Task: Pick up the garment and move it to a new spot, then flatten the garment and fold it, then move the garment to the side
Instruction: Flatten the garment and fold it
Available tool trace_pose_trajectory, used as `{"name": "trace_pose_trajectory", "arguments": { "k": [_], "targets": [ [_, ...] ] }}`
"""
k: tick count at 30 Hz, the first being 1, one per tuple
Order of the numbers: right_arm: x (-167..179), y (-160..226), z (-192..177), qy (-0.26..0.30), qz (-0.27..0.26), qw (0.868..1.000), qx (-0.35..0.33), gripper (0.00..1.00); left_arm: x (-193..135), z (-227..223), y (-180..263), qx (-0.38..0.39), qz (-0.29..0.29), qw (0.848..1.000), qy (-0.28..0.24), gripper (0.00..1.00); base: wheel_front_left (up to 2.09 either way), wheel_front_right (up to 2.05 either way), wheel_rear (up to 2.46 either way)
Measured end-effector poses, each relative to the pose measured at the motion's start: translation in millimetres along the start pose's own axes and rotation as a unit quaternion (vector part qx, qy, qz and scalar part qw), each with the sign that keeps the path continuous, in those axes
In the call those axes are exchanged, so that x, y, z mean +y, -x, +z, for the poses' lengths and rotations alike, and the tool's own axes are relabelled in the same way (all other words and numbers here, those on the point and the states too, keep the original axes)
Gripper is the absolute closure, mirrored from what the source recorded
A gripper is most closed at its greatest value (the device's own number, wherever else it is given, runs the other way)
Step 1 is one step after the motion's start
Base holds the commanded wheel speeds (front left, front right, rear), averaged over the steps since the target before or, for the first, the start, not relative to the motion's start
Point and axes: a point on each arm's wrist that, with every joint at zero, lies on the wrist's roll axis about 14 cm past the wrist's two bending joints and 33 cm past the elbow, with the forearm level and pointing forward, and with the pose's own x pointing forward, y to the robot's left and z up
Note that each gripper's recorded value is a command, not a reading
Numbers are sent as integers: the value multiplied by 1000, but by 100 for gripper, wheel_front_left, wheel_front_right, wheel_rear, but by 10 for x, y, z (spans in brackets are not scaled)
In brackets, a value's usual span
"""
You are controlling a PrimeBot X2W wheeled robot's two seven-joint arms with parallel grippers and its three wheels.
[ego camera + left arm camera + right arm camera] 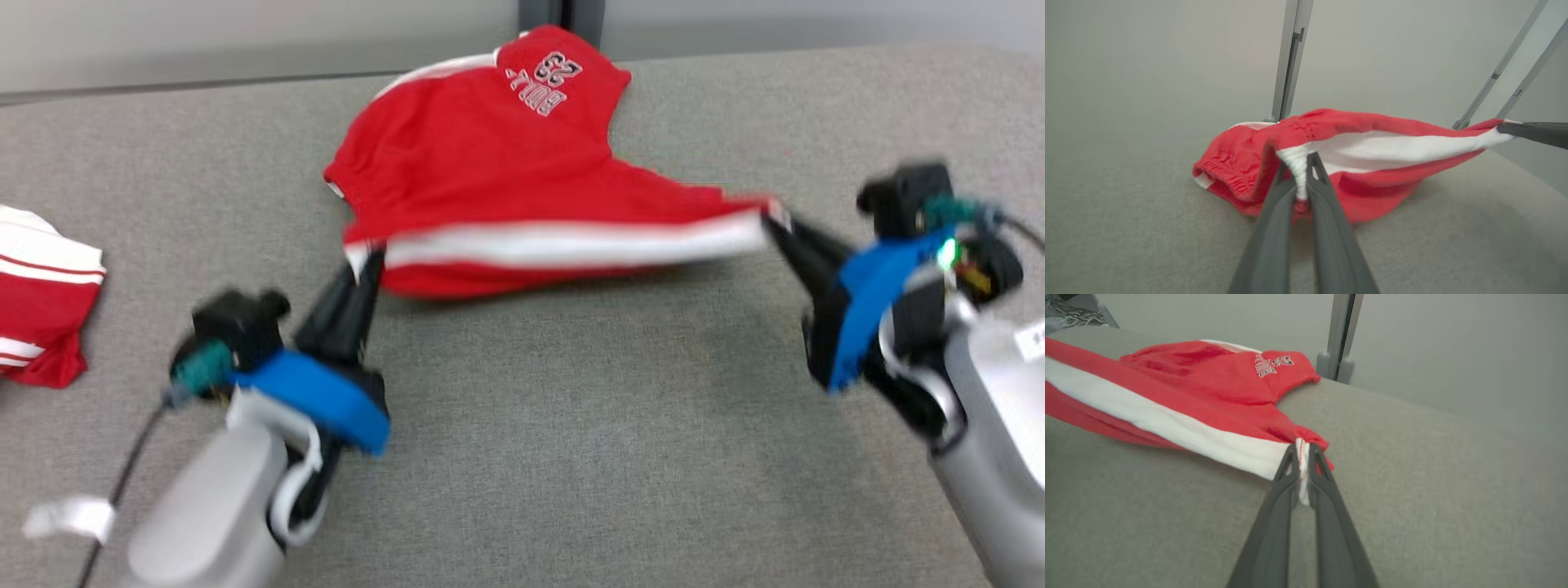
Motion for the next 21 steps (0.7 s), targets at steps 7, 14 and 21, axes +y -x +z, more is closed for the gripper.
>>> {"name": "trace_pose_trajectory", "arguments": {
  "k": [7,14,21],
  "targets": [
    [-5,766,-612,-61,-4,991,117,100,-338,-479,707,48,31,997,57,100,0,0,0],
    [255,1591,-944,-98,-17,973,207,100,-625,-601,1407,117,41,991,55,100,0,0,0],
    [410,2104,-869,-110,-46,965,235,100,-904,-515,1852,174,38,979,95,100,0,0,0]
  ]
}}
